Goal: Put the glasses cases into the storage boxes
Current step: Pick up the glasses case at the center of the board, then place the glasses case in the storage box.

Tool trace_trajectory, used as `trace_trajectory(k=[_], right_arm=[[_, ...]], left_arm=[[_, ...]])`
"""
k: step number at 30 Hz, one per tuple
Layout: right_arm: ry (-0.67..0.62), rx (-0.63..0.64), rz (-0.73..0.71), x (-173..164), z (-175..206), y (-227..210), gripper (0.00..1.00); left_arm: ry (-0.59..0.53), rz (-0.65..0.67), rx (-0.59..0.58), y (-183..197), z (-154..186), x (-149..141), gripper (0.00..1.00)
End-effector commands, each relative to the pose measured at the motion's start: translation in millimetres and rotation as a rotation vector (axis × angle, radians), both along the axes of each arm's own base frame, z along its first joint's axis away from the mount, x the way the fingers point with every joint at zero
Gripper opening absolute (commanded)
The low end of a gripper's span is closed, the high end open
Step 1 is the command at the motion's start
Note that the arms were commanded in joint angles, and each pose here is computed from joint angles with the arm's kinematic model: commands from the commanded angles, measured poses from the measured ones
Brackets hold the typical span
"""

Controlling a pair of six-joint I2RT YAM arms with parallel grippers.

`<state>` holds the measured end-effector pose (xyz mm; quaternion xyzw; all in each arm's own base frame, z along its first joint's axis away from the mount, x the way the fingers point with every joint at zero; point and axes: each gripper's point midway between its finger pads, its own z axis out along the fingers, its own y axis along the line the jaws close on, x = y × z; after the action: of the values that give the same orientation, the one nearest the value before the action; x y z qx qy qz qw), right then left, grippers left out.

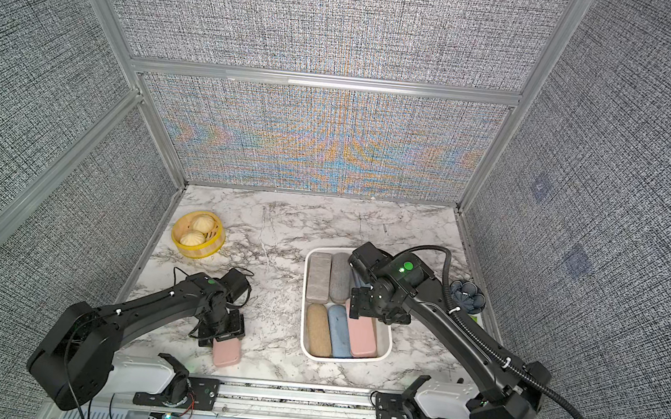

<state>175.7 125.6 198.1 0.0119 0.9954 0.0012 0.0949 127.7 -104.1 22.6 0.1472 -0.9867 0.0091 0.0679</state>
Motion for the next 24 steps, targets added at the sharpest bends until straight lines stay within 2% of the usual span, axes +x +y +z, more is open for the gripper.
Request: trace_trajectory(k=[1,5,7,13,18,24], right_arm=[[-0.015,-0.001,-0.021,0,3,-4,0.92],[-0.037,0.006,-0.039,1,7,-8,0.92],[-0.056,0.006,-0.05,1,10,-12,0.92],[-0.106,0.022,-0.093,8,16,-19,0.92],[-0.133,0.032,-0.107,14,25,-19,0.92],[-0.164,0.045,-0.138,17,32,-25,0.92]], left_arm=[[-0.001,-0.023,0.018,2,4,1,0.66],[-0.014,-0.029,-0.042,-11,21,8,0.63],[-0.046,-0.036,-0.132,-29,41,17,0.63],[-0.137,-0.088,-0.295,-75,108,55,0.63],[-0.13,-0.175,-0.325,-115,135,66,0.63],[-0.076,-0.275,-0.322,-170,139,58,0.62]])
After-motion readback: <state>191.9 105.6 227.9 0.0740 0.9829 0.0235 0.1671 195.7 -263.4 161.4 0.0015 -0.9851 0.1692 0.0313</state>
